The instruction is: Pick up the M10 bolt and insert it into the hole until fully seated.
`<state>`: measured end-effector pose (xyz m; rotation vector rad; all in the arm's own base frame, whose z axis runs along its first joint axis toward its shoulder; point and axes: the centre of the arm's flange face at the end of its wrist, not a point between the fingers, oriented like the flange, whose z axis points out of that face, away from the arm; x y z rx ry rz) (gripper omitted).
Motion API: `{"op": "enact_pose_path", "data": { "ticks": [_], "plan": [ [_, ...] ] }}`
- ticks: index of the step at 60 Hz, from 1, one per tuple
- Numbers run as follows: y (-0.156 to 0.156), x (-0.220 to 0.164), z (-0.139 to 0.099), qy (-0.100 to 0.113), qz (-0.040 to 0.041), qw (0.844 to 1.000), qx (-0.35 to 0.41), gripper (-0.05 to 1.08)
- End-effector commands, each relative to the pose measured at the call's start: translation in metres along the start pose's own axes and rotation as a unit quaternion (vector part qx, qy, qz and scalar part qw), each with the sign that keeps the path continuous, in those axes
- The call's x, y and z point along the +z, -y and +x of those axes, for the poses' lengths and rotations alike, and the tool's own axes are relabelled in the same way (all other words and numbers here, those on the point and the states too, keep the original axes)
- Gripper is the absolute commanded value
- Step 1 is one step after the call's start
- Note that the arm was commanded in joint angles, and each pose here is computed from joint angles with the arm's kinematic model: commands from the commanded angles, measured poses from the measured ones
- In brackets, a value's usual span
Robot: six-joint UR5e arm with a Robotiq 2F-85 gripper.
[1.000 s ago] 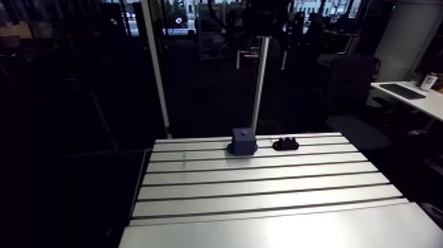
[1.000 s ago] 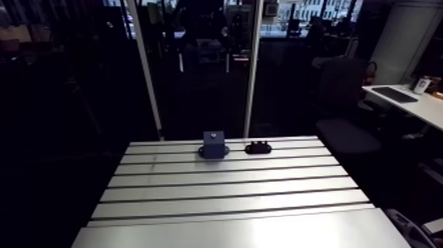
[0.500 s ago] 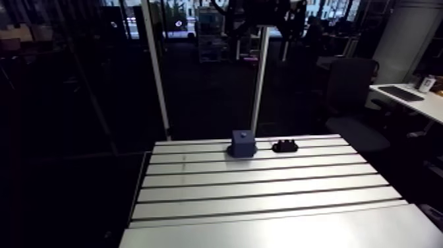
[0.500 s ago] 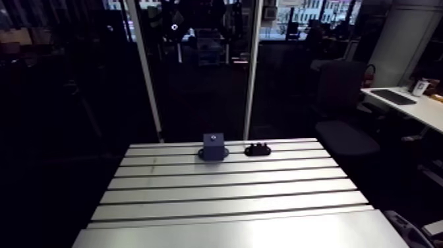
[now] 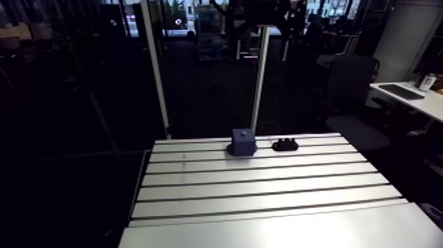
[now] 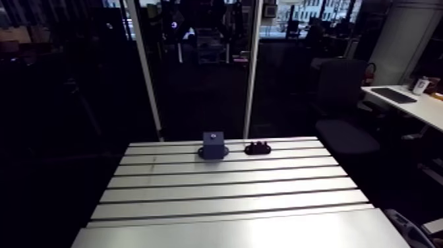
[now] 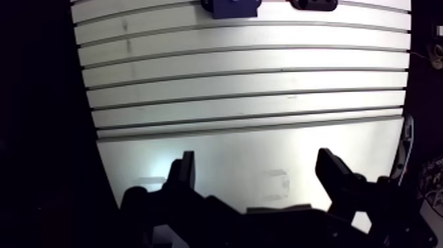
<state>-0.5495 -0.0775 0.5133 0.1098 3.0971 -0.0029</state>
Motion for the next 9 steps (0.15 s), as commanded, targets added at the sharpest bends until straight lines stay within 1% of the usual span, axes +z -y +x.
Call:
{"op": "enact_pose_path", "data": {
  "ticks": [1, 9],
  "plan": [
    [0.0004, 0.0057, 0.0056, 0.004, 0.0003, 1.0, -0.001, 0.01],
    [0.0004, 0.0076, 0.0076, 0.006, 0.0003, 1.0, -0.001, 0.01]
  ]
}}
